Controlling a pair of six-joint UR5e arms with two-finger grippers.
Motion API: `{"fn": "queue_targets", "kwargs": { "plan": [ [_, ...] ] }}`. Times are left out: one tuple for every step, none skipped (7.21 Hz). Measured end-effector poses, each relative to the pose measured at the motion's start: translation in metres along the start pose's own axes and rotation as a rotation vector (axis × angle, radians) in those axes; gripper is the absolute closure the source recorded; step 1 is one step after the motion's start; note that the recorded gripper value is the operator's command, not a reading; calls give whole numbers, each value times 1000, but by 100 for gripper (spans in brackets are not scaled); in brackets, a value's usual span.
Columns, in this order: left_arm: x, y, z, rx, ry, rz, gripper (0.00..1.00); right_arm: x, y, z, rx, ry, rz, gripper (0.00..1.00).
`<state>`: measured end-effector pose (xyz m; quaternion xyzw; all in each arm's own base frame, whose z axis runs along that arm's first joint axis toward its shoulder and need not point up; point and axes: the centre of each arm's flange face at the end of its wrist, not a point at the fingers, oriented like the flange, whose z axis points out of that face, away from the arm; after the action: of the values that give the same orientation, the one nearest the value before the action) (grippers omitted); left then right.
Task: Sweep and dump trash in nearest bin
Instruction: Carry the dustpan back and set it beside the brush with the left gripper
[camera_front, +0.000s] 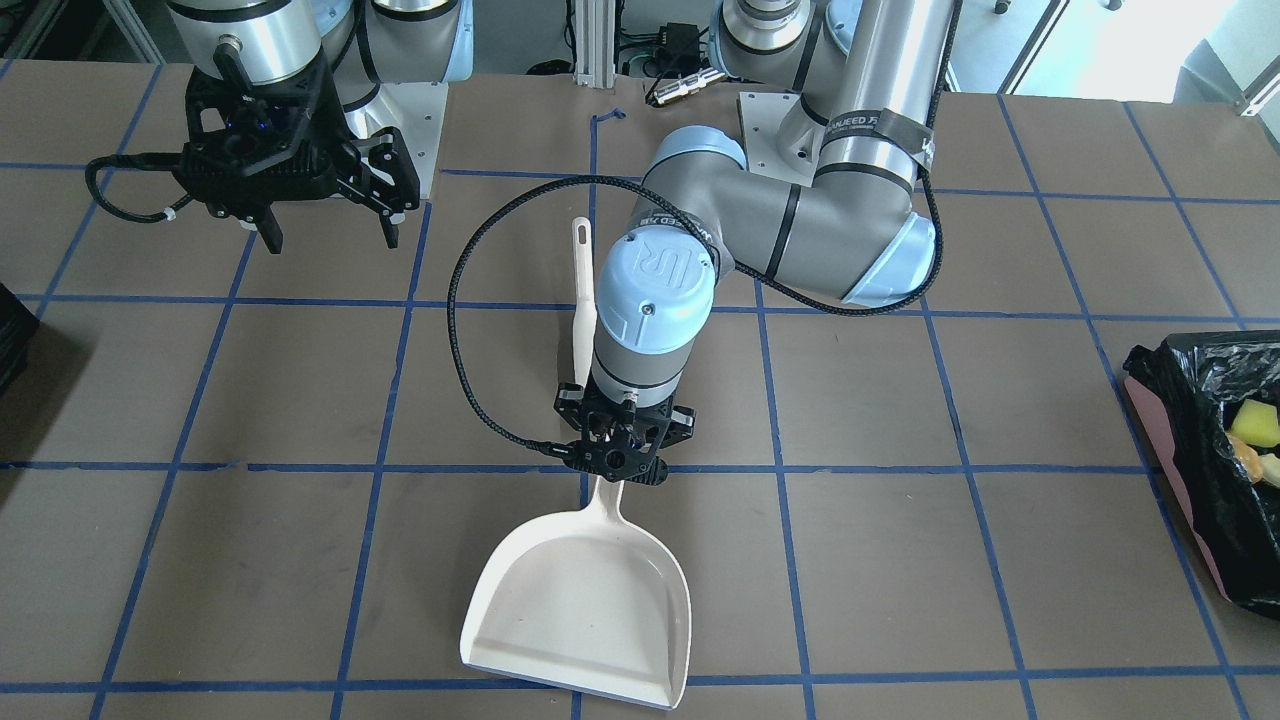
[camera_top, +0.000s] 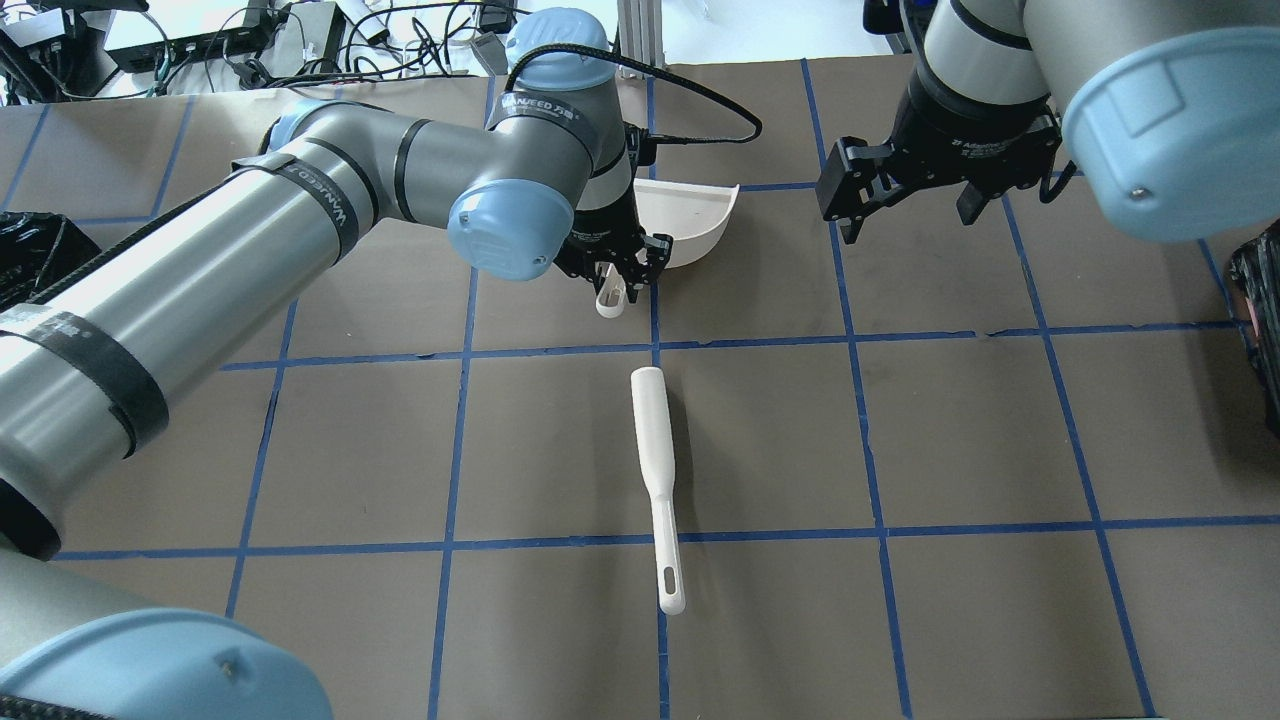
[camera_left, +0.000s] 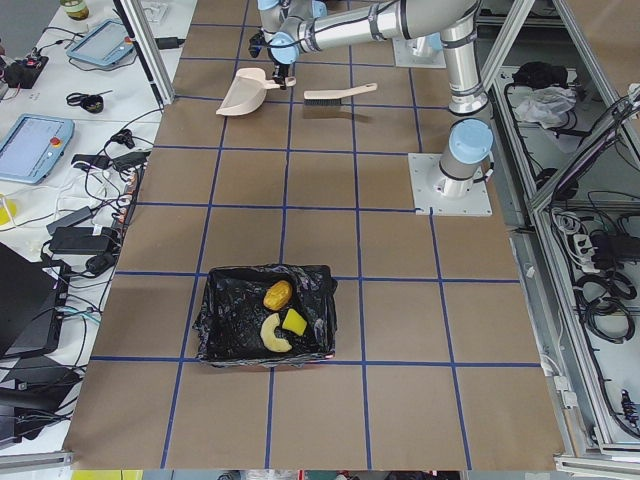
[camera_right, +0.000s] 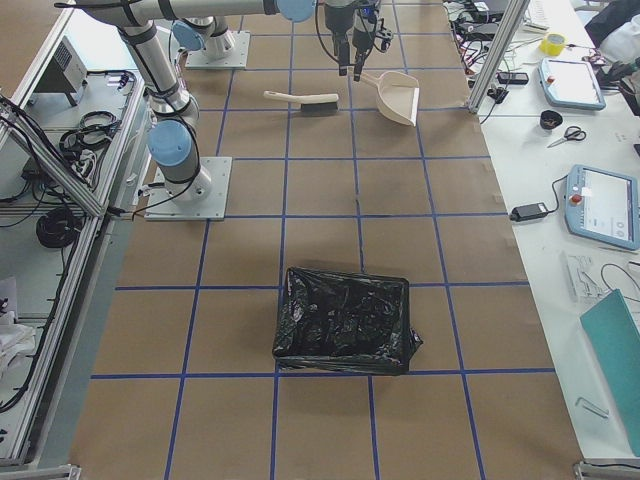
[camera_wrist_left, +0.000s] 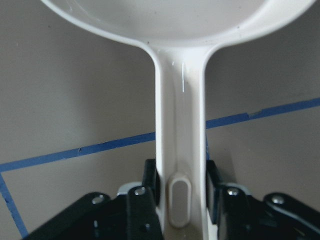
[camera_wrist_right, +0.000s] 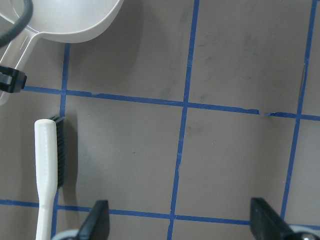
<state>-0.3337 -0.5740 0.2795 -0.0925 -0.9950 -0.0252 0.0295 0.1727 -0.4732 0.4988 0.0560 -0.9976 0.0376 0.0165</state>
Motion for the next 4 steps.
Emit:
{"fn": "queue_targets", "kwargs": {
  "plan": [
    [5,2,2,2,1,-7,100,0,0,0,0,-1,0,0],
    [9,4,4,0,1,-9,100,0,0,0,-1,-1,0,0],
    [11,6,6,-5,1,-19,100,0,0,1,-1,0,0,0],
    [13,6,7,-7,1,-39,100,0,0,1,-2,0,-1,0]
  ]
}}
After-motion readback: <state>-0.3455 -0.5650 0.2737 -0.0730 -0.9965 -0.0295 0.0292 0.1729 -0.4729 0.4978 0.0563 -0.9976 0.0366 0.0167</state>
